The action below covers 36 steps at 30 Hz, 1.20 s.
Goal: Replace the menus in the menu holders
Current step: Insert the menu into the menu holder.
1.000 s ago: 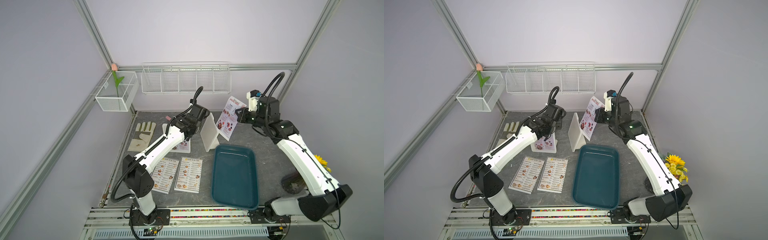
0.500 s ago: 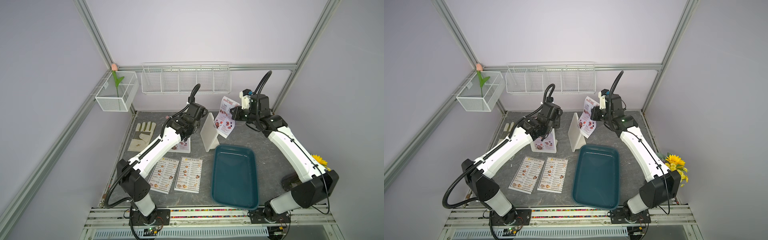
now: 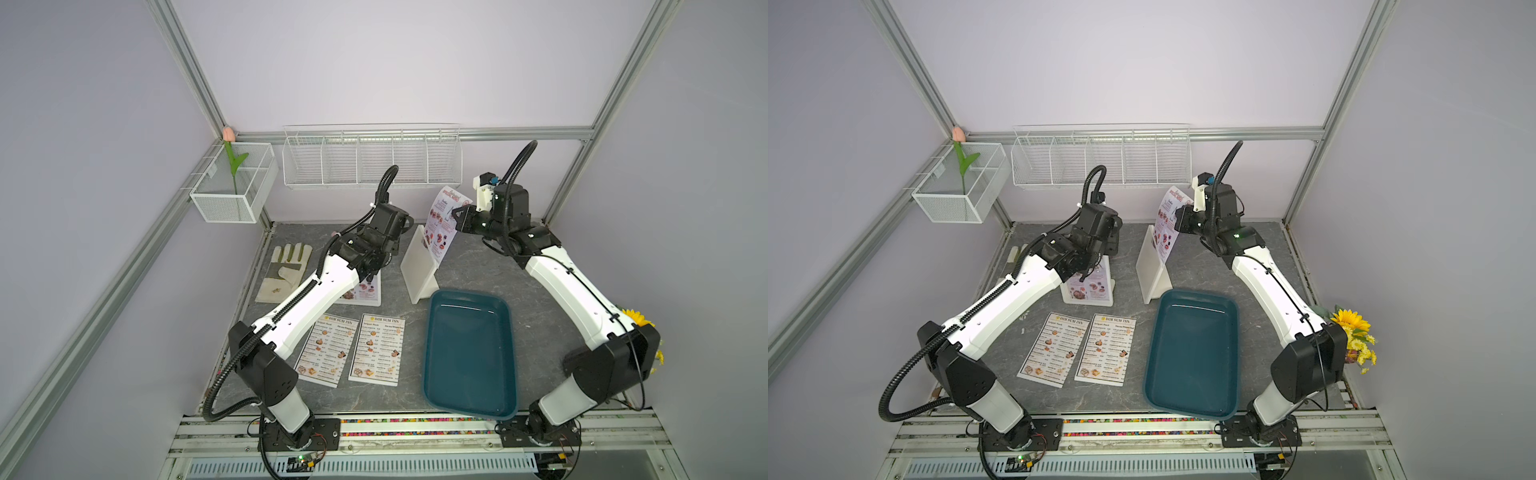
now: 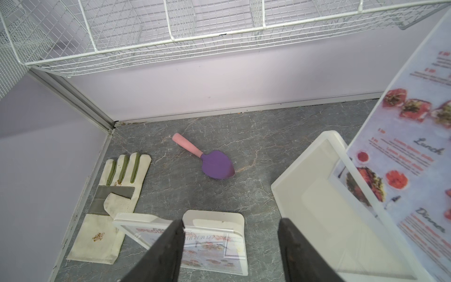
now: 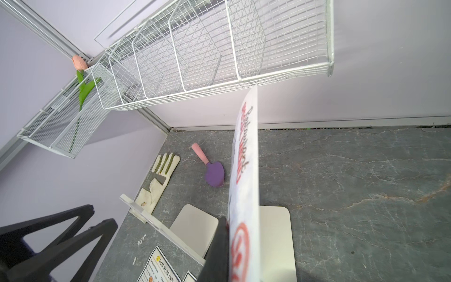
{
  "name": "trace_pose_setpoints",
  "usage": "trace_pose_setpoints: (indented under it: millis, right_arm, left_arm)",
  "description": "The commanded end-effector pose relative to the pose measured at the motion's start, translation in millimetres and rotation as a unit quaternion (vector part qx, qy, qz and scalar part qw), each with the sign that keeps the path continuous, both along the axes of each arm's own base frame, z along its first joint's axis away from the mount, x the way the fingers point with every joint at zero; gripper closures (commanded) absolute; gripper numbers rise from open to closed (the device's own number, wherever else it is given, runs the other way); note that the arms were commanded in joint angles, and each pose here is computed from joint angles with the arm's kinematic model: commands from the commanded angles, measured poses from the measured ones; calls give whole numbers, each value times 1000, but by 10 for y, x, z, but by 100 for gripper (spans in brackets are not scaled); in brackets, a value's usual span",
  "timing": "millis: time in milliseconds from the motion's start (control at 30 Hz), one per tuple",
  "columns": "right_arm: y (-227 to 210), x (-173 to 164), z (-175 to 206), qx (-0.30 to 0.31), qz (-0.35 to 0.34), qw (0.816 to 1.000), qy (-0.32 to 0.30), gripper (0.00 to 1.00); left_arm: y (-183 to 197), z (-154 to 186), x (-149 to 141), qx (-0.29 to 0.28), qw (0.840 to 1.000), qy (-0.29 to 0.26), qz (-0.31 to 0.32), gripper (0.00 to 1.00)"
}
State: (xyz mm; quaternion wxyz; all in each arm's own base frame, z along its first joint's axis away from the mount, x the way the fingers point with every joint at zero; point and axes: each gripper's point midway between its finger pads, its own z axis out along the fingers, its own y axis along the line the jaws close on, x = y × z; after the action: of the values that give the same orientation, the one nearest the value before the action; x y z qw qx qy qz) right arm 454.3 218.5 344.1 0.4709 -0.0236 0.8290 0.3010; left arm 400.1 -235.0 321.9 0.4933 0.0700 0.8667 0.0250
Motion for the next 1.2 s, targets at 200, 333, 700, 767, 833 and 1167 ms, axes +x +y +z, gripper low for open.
trace_pose_setpoints:
  millis: [200,333,700,767,833,1167]
  right_arm:
    - [38,176,65,35,-14,999,-32,94]
    - [3,180,58,33,-22,998,-44,94]
    - [42,84,-22,45,-14,997,-60,94]
    - [19,50,-2,47,-17,997,-64,94]
    - [1,15,29,49,-18,996,-68,93]
    - [97,-168,-23,52,21,997,-50,81]
  left_arm:
    - [-24,191,40,-8,1000,-22,-1,36]
    - [-44,193,53,-8,1000,-24,-2,36]
    - [-35,207,72,-8,1000,-28,2,36]
    - [-31,214,71,-8,1000,-29,2,36]
    - [-33,198,73,-8,1000,-28,3,36]
    - [-50,196,78,-14,1000,-27,2,36]
